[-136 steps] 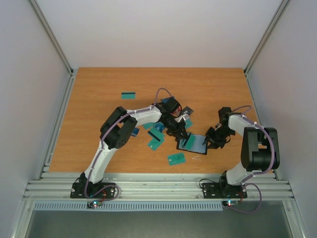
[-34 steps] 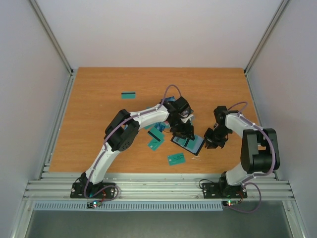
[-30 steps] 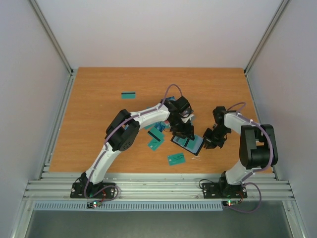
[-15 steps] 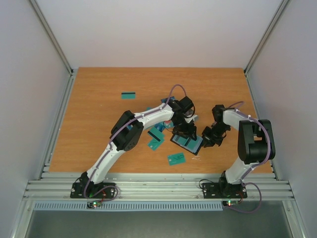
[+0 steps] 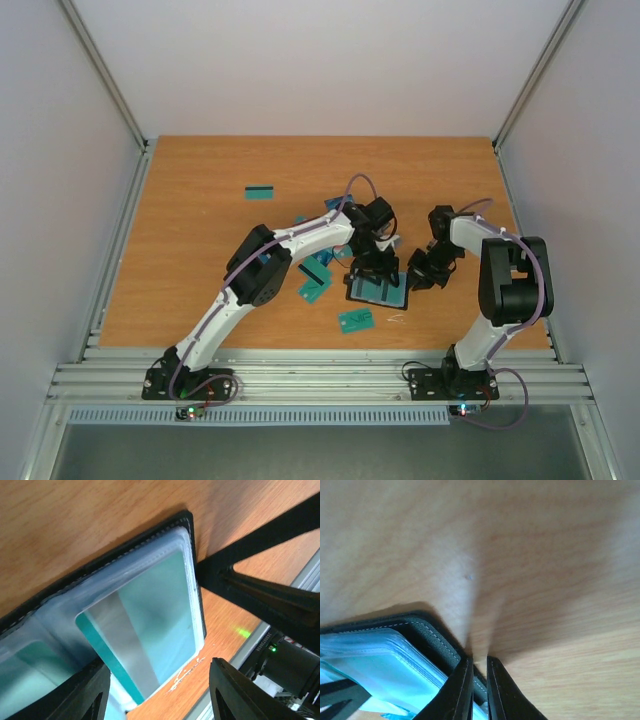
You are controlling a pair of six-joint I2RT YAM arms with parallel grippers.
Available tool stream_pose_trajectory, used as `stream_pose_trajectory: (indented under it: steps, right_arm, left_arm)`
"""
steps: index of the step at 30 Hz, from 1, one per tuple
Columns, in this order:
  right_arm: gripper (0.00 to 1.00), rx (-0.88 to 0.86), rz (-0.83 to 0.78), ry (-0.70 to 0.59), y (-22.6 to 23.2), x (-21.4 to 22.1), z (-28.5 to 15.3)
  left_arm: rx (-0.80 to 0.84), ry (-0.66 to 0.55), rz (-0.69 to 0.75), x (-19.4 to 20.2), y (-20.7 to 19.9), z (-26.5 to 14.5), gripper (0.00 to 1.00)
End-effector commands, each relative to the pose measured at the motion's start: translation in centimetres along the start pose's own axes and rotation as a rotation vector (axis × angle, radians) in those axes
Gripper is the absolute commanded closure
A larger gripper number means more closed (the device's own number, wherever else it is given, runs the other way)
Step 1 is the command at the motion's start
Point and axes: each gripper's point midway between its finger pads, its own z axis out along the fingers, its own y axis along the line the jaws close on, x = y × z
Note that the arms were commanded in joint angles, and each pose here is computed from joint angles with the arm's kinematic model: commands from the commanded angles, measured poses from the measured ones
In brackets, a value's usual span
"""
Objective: Put the credit cards into the card holder
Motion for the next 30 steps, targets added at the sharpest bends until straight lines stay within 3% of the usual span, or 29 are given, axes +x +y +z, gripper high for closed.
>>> stream_pose_trajectory:
  steps: [1, 6, 11, 18, 23, 30]
  right_arm:
    - [0.88, -0.037, -0.042, -0.072, 0.8, -2.2, -0.9]
    - [0.87, -0.068, -0.042, -0.085, 0.6, -2.0, -2.3]
    - [0.79, -0.146, -0.072, -0.096, 1.8, -0.8, -4.1]
    - [0.67, -0.349, -0.157, -0.042, 4.4, 1.5, -4.3]
    - [0.64, -0.357, -0.148, -0.01, 4.2, 1.7, -3.1]
    - [0.59, -0.316, -0.141, -0.004, 3.4, 1.5, -2.4]
  left_arm:
    - [0.051, 0.041, -0.049, 1.3, -1.8, 0.1, 0.45]
    - [0.058, 0.025, -0.053, 1.4, -2.8, -1.4, 0.42]
    - [0.007, -0.022, -0.043, 1.5, -1.8, -3.8, 0.41]
    - [-0.007, -0.039, -0.003, 2.0, -0.7, -4.4, 0.75]
    - [0.025, -0.034, 0.011, 1.4, -0.8, -3.2, 0.98]
    - [0.028, -0.02, 0.013, 0.8, -0.4, -1.7, 1.0]
